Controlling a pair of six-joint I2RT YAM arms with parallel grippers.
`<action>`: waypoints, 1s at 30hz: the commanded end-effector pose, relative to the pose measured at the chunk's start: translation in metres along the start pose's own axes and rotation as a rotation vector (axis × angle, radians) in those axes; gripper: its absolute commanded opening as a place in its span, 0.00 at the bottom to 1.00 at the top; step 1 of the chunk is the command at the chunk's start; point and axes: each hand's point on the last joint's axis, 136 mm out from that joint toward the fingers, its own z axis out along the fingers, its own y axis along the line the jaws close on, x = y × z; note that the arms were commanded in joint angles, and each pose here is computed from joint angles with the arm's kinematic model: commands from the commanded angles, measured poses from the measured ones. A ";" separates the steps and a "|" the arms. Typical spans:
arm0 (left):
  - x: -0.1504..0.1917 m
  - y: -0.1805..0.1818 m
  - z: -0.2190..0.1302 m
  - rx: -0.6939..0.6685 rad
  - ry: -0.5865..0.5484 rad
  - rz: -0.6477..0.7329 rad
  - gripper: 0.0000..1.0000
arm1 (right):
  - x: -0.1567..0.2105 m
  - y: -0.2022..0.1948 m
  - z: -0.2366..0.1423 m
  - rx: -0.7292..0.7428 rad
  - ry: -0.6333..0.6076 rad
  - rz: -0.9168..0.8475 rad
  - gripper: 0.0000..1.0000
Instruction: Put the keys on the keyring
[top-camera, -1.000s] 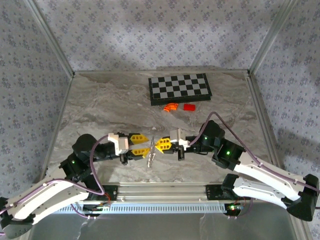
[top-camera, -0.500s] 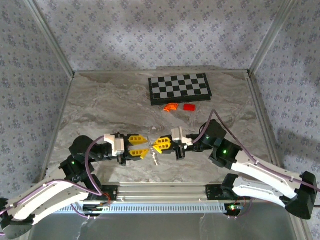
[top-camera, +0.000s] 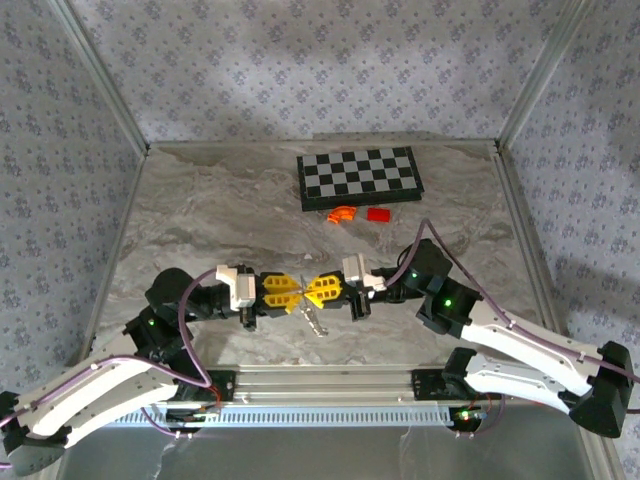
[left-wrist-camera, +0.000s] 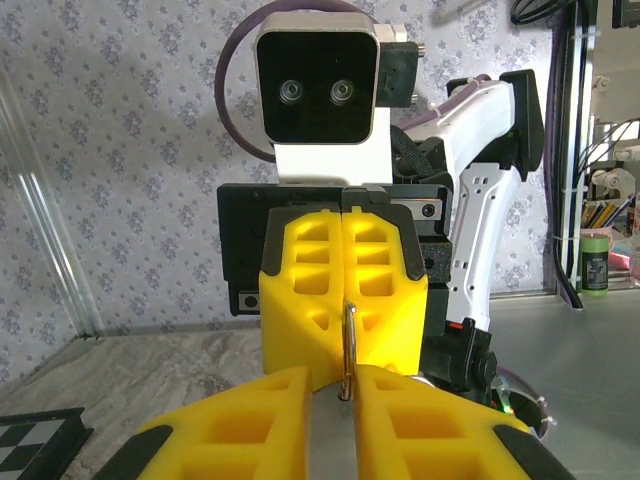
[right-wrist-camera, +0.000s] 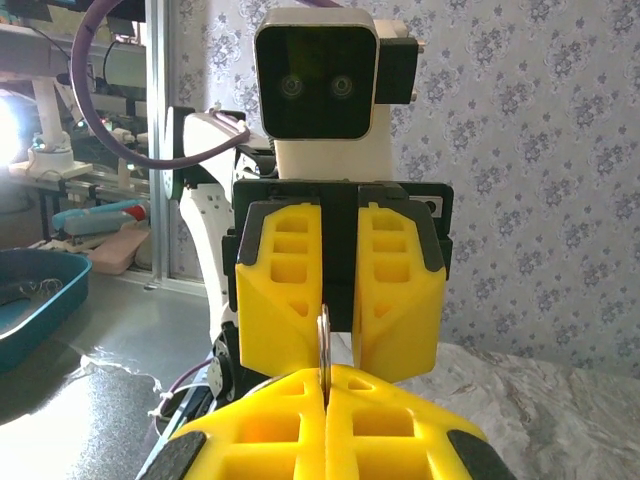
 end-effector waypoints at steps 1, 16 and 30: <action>-0.017 -0.007 0.001 0.036 -0.057 0.023 0.17 | -0.011 0.001 0.000 -0.013 -0.044 -0.021 0.00; -0.013 -0.002 0.002 0.012 -0.051 0.016 0.00 | -0.006 0.000 0.002 -0.011 -0.028 -0.012 0.00; 0.003 0.008 -0.006 -0.075 0.016 0.030 0.00 | 0.005 -0.009 0.001 0.044 0.028 -0.008 0.05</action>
